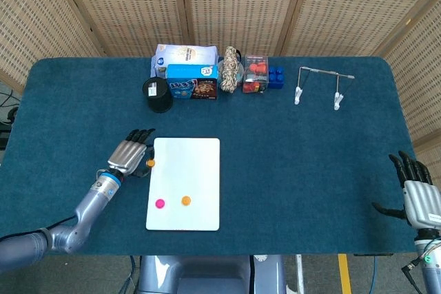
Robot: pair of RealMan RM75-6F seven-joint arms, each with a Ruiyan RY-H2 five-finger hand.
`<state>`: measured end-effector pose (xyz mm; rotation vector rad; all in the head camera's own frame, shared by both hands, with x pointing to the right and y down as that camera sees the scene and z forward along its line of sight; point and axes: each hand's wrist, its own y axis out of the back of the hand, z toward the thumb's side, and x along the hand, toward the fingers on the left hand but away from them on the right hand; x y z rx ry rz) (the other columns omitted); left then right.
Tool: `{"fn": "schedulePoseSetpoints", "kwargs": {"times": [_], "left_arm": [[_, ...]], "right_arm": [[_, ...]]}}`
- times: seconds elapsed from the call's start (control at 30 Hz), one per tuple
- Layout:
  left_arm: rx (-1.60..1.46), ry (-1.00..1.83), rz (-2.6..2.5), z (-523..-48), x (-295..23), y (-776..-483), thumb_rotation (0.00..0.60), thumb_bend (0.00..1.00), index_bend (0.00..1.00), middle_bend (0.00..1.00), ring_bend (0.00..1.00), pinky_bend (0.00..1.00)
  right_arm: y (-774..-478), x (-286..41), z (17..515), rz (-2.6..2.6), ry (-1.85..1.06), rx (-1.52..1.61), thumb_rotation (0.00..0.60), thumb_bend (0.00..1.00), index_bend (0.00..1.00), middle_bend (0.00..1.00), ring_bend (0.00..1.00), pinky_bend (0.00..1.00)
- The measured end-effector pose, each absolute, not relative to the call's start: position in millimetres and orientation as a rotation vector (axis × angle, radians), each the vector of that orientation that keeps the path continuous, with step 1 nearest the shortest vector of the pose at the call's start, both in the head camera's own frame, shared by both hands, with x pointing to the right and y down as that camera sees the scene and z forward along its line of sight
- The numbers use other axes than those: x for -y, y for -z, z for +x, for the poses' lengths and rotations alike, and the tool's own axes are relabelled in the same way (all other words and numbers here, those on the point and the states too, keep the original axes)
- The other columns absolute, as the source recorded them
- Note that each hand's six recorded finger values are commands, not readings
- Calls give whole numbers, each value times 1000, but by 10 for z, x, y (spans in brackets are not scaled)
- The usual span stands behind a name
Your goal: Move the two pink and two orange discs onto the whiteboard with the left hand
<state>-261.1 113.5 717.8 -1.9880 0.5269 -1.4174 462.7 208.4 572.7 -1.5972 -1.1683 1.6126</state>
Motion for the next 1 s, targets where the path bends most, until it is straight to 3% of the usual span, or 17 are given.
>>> {"fn": "schedulePoseSetpoints", "kwargs": {"times": [0.37,0.4,0.5,0.57,0.63,0.77,0.9,1.0], "left_arm": [[-368,1320,-2063,-1792,-1391,-7285,600,333,543,0,0,0],[-359,1317,-2064,-1748,-1410,-7293,600,324,510,0,0,0],[-344,1321,-2056,-1710,-1433,-7297,600,301,267,0,0,0],[-342,1319,-2058,-1696,-1442,-7280,600,291,158,0,0,0],[-348,1317,-2054,-1702,-1430,-7251,600,283,110,0,0,0],[-369,1316,-2045,-1767,-1374,-7171,600,293,109,0,0,0],[-416,1332,-2010,-2009,-1278,-7047,600,306,254,0,0,0],[-435,1374,-1968,-2311,-1250,-6992,600,307,300,0,0,0]], "right_arm": [[-5713,-2091,4650,-1591,-1612,1183,600,39,0,0,0,0],[-5712,-2091,4652,-1591,-1612,1184,600,39,0,0,0,0],[-5711,-2093,4658,-1591,-1613,1186,600,39,0,0,0,0],[-5711,-2094,4660,-1591,-1613,1186,600,39,0,0,0,0],[-5711,-2095,4660,-1592,-1612,1185,600,39,0,0,0,0],[-5709,-2096,4658,-1594,-1610,1185,600,40,0,0,0,0],[-5708,-2098,4659,-1595,-1609,1186,600,39,0,0,0,0],[-5706,-2102,4659,-1596,-1609,1184,600,39,0,0,0,0]]}}
